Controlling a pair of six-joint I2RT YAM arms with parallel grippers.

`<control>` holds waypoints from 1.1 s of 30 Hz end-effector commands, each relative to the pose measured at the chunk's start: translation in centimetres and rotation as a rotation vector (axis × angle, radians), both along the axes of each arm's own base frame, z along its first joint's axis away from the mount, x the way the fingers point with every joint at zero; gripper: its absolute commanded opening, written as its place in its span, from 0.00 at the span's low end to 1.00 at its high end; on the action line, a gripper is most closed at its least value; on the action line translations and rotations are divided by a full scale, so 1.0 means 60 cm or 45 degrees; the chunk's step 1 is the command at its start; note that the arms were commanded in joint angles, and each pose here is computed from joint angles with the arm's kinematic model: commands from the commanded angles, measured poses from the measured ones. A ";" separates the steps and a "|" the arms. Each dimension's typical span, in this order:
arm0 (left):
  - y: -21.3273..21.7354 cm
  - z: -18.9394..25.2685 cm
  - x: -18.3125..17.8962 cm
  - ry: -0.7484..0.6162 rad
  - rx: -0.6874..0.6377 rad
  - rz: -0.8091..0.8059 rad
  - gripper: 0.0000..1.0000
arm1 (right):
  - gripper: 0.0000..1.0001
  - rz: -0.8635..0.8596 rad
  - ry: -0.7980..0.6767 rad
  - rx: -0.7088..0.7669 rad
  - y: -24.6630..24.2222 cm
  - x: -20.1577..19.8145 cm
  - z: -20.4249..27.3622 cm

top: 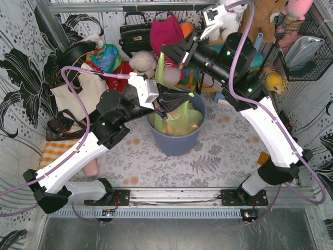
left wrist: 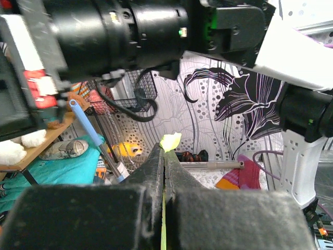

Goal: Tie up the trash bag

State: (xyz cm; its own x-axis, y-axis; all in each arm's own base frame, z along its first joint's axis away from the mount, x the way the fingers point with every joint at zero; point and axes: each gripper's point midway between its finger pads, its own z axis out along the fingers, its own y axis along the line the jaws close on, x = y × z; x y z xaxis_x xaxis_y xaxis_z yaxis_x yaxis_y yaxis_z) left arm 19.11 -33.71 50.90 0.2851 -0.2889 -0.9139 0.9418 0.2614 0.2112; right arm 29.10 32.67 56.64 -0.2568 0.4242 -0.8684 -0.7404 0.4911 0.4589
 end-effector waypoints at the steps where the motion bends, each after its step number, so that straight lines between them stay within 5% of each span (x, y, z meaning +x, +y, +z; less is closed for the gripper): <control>1: 0.005 0.032 -0.004 -0.064 -0.037 -0.006 0.00 | 0.00 0.214 -0.070 0.135 0.032 -0.038 0.067; 22: 0.010 0.023 0.056 -0.032 -0.153 0.203 0.00 | 0.00 0.283 -0.003 0.107 0.040 -0.052 0.042; 33: 0.033 0.026 0.031 -0.033 -0.178 0.186 0.00 | 0.00 0.193 0.040 0.056 0.030 -0.035 0.025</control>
